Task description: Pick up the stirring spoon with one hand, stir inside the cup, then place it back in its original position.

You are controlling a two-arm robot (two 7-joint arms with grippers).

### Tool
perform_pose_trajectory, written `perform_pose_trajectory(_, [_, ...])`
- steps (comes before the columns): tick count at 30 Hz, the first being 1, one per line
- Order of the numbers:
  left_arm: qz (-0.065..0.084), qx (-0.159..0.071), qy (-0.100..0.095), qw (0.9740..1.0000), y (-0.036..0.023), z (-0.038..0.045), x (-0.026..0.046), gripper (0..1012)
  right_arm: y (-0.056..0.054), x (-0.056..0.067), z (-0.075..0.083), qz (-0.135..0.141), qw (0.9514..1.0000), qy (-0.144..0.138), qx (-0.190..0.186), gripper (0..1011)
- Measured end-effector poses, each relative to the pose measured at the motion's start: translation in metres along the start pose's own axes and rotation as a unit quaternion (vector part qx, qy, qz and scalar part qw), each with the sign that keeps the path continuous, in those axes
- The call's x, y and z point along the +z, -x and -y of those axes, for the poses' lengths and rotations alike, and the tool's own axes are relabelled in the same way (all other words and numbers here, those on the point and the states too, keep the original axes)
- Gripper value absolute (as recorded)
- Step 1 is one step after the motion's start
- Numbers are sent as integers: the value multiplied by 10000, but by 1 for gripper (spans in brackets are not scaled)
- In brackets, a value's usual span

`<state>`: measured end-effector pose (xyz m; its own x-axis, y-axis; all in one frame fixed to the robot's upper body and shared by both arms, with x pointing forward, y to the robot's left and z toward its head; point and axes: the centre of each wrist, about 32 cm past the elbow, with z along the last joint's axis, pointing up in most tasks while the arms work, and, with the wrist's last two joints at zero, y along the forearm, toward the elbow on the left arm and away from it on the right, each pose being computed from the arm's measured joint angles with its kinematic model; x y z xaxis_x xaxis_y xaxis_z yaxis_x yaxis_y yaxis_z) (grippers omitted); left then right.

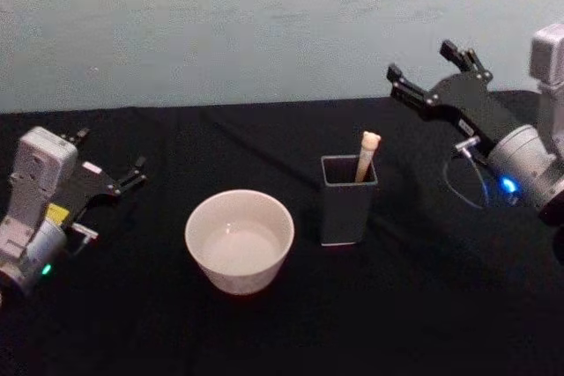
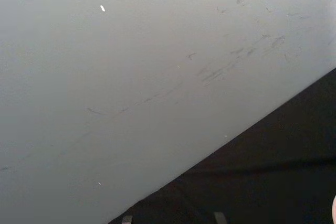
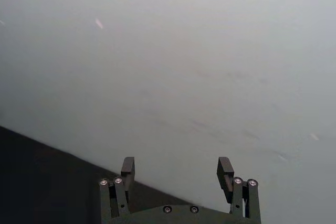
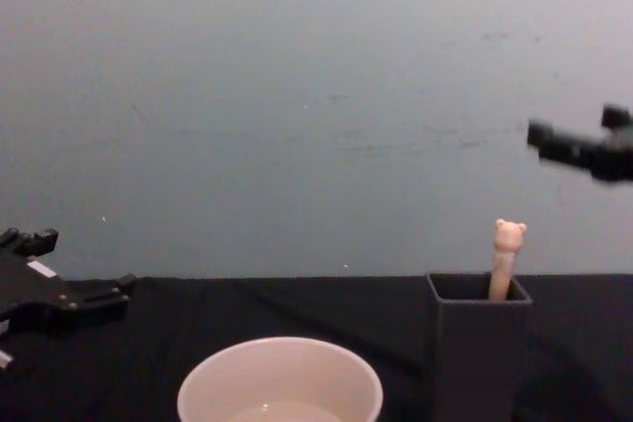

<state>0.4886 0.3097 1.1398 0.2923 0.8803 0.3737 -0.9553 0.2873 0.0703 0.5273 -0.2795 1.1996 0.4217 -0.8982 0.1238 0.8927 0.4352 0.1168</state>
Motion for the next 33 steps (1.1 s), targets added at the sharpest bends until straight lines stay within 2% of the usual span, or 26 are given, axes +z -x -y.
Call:
perform_pose_trajectory(3, [0, 0, 0, 10000, 0, 0, 0, 1001, 30, -140, 2, 172, 9990, 366, -176, 1000])
perform_pose_trajectory(6, [0, 0, 0, 10000, 0, 0, 0, 1001, 60, -244, 15, 220, 9976, 633, -199, 1002])
perform_pose_trajectory(8, [0, 0, 0, 10000, 0, 0, 0, 1001, 107, -370, 33, 266, 9951, 937, -188, 1002])
perform_pose_trajectory(15, [0, 0, 0, 10000, 0, 0, 0, 1001, 172, -550, 52, 322, 9902, 1343, -194, 1000])
perform_pose_trajectory(18, [0, 0, 0, 10000, 0, 0, 0, 1001, 181, -577, 52, 326, 9893, 1407, -199, 1000])
perform_pose_trajectory(33, [0, 0, 0, 10000, 0, 0, 0, 1001, 175, -555, 48, 334, 9898, 1368, -196, 1000])
